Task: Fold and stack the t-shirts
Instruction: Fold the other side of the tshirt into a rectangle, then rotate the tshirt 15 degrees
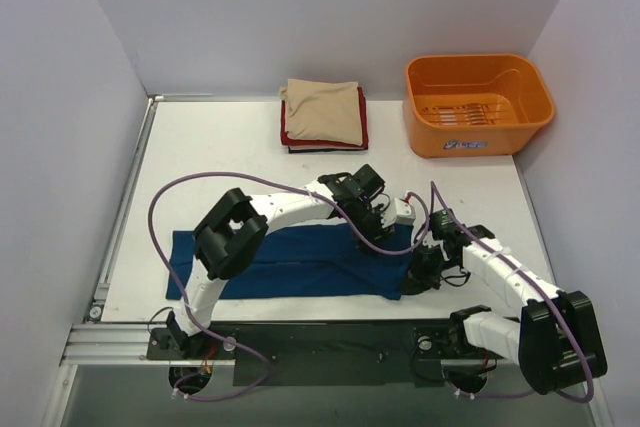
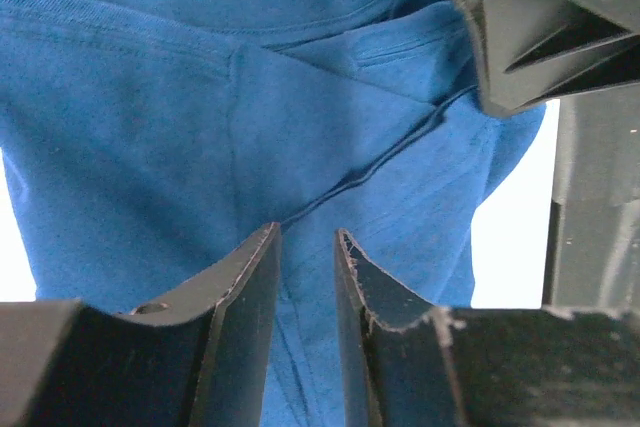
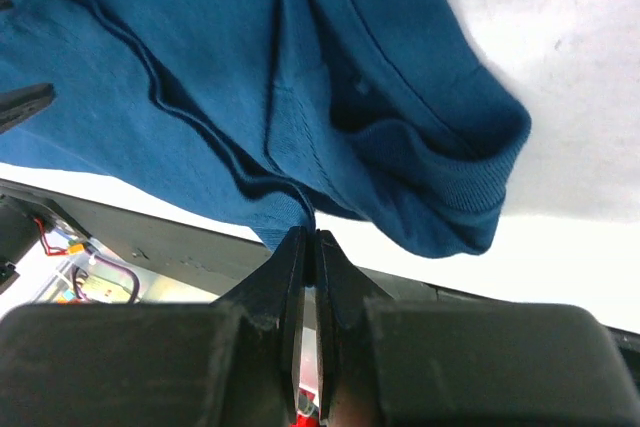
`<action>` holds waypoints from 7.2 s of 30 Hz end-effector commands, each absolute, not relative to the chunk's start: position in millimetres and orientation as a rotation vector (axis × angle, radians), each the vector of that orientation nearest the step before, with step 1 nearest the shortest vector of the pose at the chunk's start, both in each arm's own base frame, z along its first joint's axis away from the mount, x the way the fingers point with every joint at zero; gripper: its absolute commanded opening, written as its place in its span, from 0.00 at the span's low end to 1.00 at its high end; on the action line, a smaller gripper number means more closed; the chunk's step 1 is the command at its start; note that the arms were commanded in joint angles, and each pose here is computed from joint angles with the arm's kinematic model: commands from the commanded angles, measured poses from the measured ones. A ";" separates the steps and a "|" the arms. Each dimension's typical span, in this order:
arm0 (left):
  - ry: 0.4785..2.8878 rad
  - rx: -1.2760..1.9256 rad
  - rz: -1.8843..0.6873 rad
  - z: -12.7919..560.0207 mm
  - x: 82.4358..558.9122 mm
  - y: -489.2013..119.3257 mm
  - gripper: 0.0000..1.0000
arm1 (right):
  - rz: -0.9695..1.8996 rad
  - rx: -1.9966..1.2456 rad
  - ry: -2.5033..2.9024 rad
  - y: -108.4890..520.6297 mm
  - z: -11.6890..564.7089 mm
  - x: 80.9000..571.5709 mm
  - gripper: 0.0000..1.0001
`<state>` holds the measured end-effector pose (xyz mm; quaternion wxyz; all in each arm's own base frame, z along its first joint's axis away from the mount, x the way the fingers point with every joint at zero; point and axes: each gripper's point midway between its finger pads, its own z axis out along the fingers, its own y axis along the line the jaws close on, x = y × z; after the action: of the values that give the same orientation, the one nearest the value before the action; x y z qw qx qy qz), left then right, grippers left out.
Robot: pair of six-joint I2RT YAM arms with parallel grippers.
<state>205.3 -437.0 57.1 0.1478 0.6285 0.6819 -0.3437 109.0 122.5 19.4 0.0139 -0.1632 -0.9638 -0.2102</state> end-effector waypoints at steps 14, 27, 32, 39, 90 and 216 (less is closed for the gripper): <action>2.096 1.827 -0.781 23.2 202.0 -423.4 0.40 | -0.660 -0.611 -2.977 121.4 7.8 102.3 0.00; 2.050 1.735 -0.824 70.4 209.7 -432.6 0.00 | -0.684 -0.598 -2.990 123.2 13.5 107.4 0.00; 2.056 1.650 -0.853 93.0 221.7 -428.3 0.00 | -0.692 -0.592 -3.002 122.7 16.5 107.9 0.00; 2.079 1.619 -0.907 104.0 222.2 -416.0 0.00 | -0.720 -0.550 -3.033 124.1 29.1 115.8 0.00; 1.934 1.817 -0.817 78.4 199.2 -425.8 0.04 | -0.747 -0.481 -3.014 125.6 35.4 106.0 0.00; 2.624 0.953 -0.417 76.3 272.8 -76.8 0.50 | -0.122 -0.864 -3.026 -16.4 1.8 246.4 0.00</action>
<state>288.9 -48.4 68.0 0.1542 0.2854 0.9360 -0.1369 250.2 11.5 4.7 -0.0217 -0.2791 -0.9566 -0.0812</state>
